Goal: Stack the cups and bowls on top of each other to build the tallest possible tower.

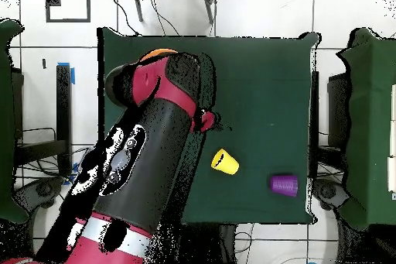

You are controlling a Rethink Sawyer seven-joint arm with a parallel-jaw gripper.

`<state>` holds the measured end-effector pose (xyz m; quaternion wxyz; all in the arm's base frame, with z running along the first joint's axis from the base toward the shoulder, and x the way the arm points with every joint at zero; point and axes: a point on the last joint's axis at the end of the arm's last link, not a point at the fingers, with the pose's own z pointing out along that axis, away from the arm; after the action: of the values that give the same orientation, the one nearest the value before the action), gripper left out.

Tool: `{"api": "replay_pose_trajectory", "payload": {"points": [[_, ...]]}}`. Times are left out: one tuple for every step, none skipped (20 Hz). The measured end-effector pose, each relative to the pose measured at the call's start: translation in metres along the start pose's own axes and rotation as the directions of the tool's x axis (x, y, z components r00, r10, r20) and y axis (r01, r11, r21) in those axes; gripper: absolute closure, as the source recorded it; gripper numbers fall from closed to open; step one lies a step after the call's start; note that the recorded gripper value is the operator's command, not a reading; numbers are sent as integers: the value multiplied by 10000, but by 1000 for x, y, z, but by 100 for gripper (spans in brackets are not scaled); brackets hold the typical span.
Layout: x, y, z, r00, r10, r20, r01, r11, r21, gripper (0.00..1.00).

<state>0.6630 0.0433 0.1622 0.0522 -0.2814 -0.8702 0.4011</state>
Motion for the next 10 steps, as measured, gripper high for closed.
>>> {"api": "replay_pose_trajectory", "payload": {"points": [[-1,-2,0,10000,26,21,-26,10000,33,0],[-2,-4,-1,10000,58,43,-59,10000,59,0],[-3,-5,-1,9999,86,60,-87,9999,80,0],[-4,-8,-1,9999,133,79,-134,9998,117,0],[-5,-10,-1,9998,164,94,-166,9998,148,0],[-6,-12,-1,9998,195,108,-197,9996,180,0],[-7,-14,-1,9997,222,121,-225,9995,210,0],[-7,-14,0,9996,234,124,-237,9995,227,0],[-8,-16,1,9996,262,137,-266,9992,297,0],[-9,-18,3,9995,289,149,-294,9989,367,0]]}}
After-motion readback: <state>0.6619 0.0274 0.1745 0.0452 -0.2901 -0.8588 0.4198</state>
